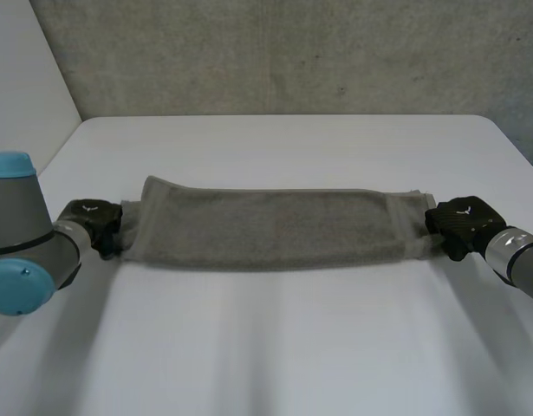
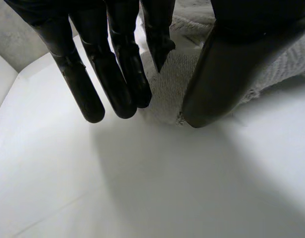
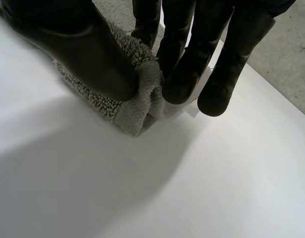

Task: Fold the towel.

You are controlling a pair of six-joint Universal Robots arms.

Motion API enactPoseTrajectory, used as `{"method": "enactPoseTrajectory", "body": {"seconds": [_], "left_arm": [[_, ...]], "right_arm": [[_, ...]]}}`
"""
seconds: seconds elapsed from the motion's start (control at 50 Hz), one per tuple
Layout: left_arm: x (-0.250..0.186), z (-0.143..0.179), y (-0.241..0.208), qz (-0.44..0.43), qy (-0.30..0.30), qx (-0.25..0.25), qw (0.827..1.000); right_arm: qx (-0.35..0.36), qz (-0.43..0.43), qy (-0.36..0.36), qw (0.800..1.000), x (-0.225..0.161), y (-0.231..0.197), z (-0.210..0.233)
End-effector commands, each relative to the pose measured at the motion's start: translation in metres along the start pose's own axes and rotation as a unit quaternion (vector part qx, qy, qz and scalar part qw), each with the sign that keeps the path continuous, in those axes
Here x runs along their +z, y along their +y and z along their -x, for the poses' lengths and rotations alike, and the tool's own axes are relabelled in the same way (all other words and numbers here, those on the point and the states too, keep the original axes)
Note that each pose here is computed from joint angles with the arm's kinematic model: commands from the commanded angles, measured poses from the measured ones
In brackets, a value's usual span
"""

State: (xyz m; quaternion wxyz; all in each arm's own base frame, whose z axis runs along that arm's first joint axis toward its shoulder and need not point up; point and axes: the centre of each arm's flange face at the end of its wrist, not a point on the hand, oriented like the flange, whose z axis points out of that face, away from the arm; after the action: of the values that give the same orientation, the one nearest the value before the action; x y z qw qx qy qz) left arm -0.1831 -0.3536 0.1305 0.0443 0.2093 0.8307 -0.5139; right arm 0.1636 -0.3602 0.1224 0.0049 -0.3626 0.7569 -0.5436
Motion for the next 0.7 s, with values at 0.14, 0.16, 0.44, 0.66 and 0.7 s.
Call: {"method": "enactPoseTrajectory", "body": {"seconds": [0.14,0.16,0.44,0.66,0.7], "left_arm": [[-0.004,0.018,0.026,0.046,-0.019,-0.068,0.996],[-0.004,0.019,0.026,0.046,-0.019,-0.068,0.996],[-0.012,0.035,0.028,0.050,-0.039,-0.099,0.993],[-0.023,0.034,0.032,0.058,-0.036,-0.101,0.992],[-0.026,0.033,0.028,0.050,-0.029,-0.101,0.993]], "right_arm": [[-0.001,0.006,0.007,1.000,0.000,0.004,-0.005],[-0.001,0.006,0.007,1.000,0.000,0.004,-0.005],[-0.003,0.008,0.007,1.000,0.000,0.005,-0.003],[-0.001,0.010,0.008,1.000,-0.001,0.005,-0.004],[-0.001,0.010,0.007,1.000,-0.002,0.004,-0.004]]}}
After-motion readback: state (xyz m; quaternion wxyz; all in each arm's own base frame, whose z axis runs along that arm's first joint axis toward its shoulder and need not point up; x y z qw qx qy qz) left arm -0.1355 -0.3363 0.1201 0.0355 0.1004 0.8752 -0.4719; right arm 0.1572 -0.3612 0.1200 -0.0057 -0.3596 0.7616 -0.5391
